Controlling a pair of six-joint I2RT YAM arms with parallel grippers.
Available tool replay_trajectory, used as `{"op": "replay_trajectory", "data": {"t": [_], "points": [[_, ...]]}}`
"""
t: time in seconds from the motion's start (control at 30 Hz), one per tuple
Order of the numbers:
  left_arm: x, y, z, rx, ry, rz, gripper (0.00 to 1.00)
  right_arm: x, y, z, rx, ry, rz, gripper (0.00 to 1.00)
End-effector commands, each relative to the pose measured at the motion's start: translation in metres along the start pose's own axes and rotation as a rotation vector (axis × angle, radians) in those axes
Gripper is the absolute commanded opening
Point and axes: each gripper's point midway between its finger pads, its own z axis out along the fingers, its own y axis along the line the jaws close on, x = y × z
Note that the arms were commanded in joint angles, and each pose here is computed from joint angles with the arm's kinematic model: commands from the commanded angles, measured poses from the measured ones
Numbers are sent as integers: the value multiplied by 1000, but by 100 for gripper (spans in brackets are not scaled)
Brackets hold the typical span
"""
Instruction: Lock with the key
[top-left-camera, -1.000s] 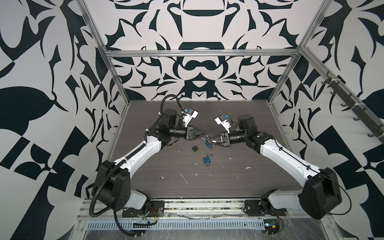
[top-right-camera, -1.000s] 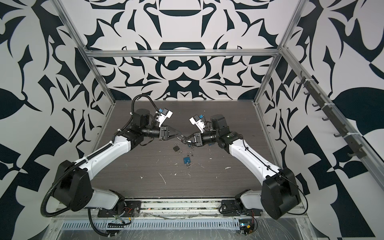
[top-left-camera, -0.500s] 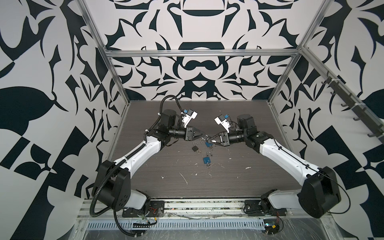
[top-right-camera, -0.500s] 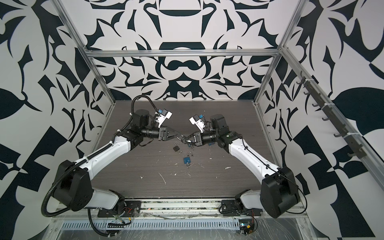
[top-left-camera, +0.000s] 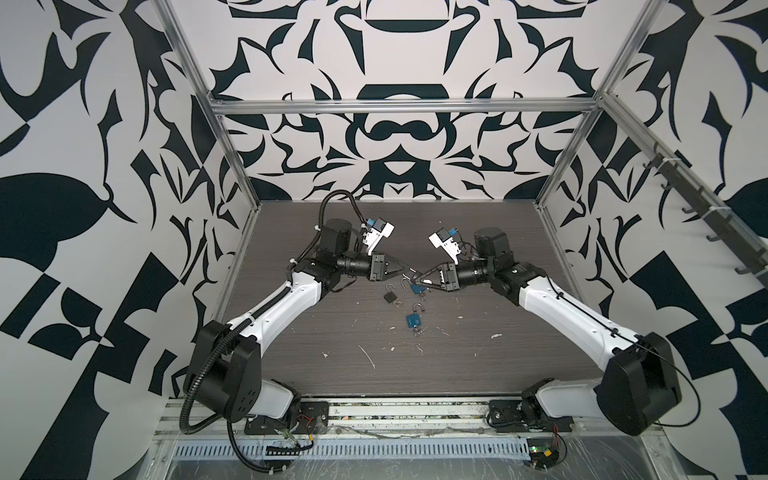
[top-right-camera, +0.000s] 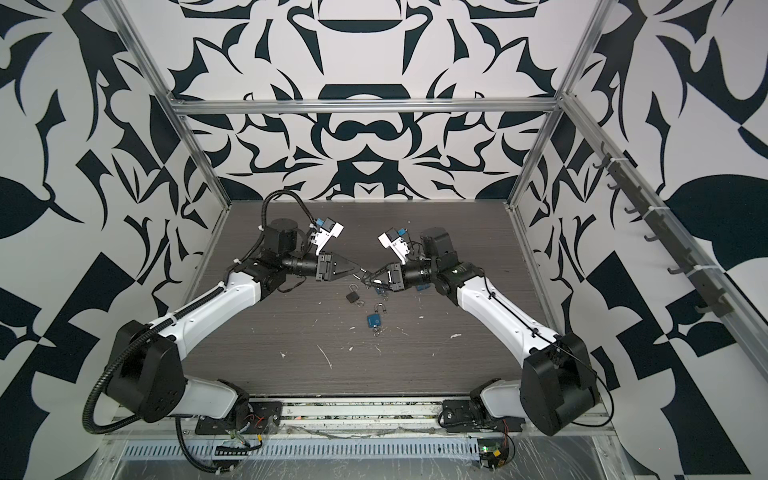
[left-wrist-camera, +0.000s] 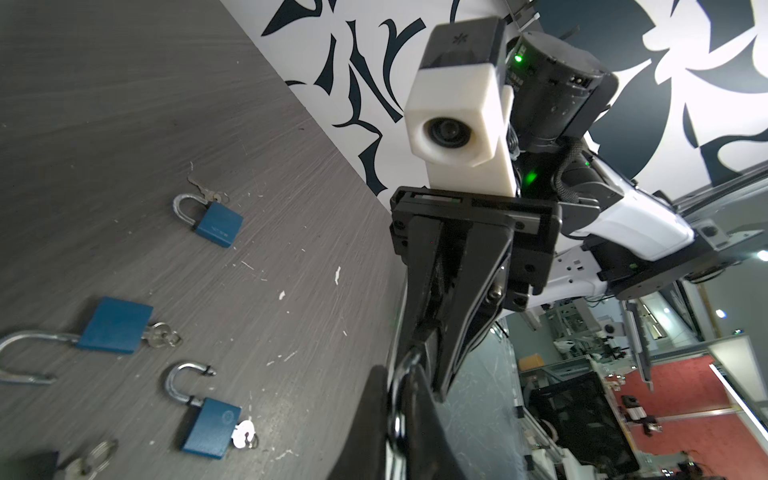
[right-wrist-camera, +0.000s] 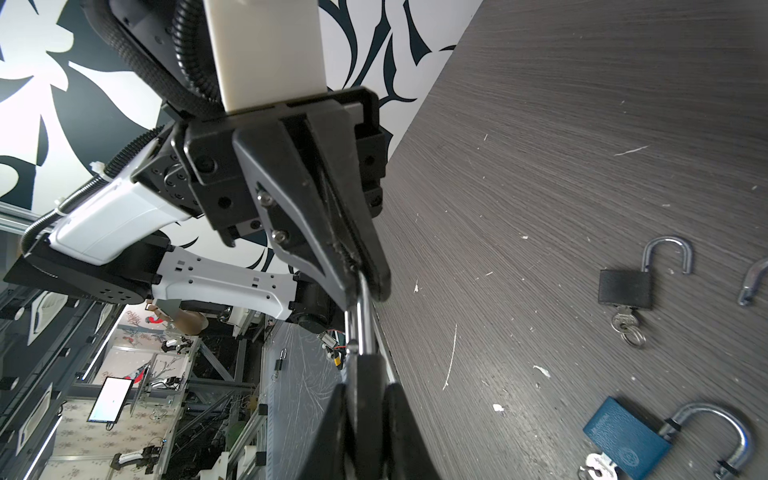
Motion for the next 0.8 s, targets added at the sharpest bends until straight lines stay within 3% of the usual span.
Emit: {"op": "replay_trajectory", "data": {"t": [0.0, 0.33, 0.77], "points": [[7, 6, 0, -6, 9, -8, 0, -21, 33, -6, -105, -40, -75, 0], [4, 9, 2, 2, -2, -11, 0, -22, 56, -14, -160, -65, -82, 0], [6, 2, 5, 36, -5, -52, 0, -30, 46, -11, -120, -99, -81, 0]]}}
